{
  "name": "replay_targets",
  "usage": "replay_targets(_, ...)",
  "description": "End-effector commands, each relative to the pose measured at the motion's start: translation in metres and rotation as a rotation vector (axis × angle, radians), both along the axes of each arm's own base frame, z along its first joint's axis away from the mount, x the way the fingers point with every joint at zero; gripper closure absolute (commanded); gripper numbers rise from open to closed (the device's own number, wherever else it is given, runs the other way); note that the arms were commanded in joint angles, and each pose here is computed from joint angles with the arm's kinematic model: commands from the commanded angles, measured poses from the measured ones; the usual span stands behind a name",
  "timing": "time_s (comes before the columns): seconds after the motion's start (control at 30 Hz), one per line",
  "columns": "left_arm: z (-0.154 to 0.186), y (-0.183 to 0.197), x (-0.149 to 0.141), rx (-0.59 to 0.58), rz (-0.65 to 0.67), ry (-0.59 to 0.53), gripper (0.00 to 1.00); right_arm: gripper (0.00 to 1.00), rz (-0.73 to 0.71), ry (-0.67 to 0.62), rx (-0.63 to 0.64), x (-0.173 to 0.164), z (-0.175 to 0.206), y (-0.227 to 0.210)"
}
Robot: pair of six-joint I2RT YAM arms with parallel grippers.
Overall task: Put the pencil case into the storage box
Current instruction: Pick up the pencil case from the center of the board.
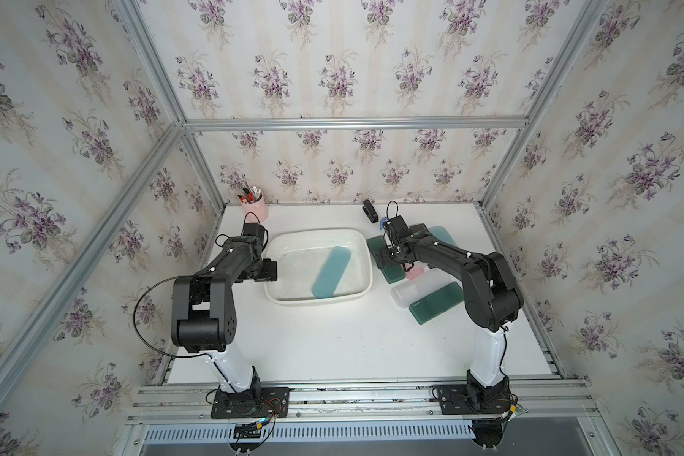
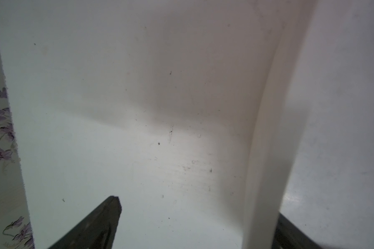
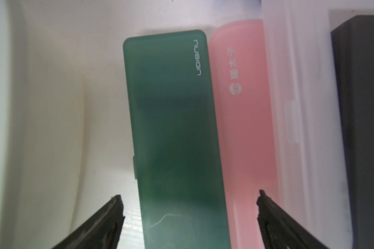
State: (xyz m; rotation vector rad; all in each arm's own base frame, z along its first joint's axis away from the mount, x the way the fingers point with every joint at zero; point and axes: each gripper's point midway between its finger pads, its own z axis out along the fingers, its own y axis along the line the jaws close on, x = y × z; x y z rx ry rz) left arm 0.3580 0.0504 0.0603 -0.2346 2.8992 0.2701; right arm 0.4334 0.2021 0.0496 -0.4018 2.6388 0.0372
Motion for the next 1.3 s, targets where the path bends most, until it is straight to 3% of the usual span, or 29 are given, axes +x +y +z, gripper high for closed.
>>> replay_targets(0.0, 0.001, 0.009, -0.006, 0.032, 0.011, 0.022, 0.03, 0.02, 0.032, -0.016, -0.028, 0.008, -0.005, 0.002)
replay_targets(0.47, 0.017, -0.005, -0.001, -0.027, -0.008, -0.052, 0.02, 0.07, 0.069, 0.023, -0.037, 0.022, -0.035, 0.005)
replay_targets(0.8, 0.009, -0.006, 0.000, -0.030, -0.014, -0.042, 0.02, 0.16, 0.077, 0.064, 0.064, 0.005, -0.030, 0.016)
replay_targets(1.03, 0.007, 0.009, -0.007, 0.022, 0.018, -0.018, 0.02, 0.15, 0.079, 0.090, 0.066, -0.008, -0.031, 0.013)
replay_targets(1.27, 0.010, 0.006, -0.007, 0.002, 0.019, -0.041, 0.02, 0.09, 0.073, 0.086, -0.006, 0.006, -0.039, 0.008)
